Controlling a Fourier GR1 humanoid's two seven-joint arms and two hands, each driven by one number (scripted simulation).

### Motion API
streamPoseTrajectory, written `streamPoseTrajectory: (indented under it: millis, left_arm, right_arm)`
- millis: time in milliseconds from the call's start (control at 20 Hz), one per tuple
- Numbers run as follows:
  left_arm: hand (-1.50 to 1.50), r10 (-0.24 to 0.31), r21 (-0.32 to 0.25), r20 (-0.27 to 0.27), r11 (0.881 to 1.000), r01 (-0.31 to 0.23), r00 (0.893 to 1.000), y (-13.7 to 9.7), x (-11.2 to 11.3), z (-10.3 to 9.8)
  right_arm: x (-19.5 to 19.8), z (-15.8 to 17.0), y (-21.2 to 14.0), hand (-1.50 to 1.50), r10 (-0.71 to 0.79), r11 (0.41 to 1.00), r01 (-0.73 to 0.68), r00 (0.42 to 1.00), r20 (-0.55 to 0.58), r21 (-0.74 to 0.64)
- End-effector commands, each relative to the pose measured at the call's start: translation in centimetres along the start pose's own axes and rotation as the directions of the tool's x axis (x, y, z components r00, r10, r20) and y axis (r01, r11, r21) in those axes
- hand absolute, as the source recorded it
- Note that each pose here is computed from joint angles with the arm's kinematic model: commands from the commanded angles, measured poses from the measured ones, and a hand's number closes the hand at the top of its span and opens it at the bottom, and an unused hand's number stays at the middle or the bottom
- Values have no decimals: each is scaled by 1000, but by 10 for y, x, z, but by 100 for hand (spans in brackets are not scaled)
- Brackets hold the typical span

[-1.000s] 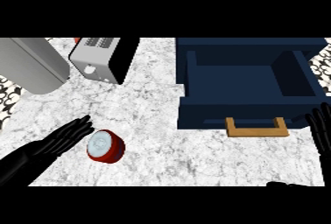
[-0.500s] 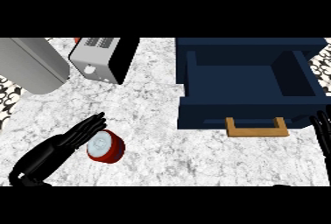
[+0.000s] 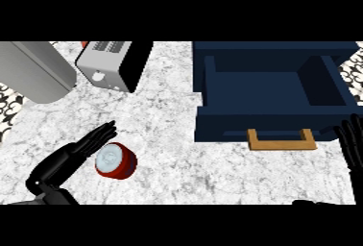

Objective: Pick up the can, place it into the drawer and close the drawer

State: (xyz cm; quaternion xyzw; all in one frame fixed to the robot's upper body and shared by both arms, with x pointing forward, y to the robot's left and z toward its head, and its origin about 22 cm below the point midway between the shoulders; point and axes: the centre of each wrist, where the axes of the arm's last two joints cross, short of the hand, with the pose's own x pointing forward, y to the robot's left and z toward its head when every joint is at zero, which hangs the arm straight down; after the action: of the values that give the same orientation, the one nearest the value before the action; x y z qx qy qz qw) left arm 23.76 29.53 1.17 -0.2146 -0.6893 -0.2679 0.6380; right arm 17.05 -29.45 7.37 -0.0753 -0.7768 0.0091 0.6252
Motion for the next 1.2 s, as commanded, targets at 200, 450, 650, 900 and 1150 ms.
streamPoseTrajectory:
  millis: [200, 450, 650, 900, 1150]
  left_arm:
    - [-150, -30, 45, -32, 999, 31, 999, 16, -24, 0]
    - [-150, -31, 32, -35, 999, 32, 999, 16, -54, 12]
    - [-150, -24, 12, -47, 1000, 25, 999, 32, -53, 7]
    - [-150, -16, 20, -63, 1000, 18, 998, 32, -78, 19]
    - [-150, -12, 40, -86, 999, 16, 996, 43, -98, 16]
  right_arm:
    - [-5, 16, -2, -150, -4, 1000, 4, 1000, -7, 0]
    - [-6, 4, -10, -150, 3, 1000, -3, 1000, 9, 1]
    - [-13, -7, -7, -150, -12, 1000, 13, 1000, 10, -16]
    - [1, 5, 2, -150, -1, 1000, 1, 1000, 20, -3]
    - [-3, 1, 9, -150, 1, 1000, -1, 1000, 19, 10]
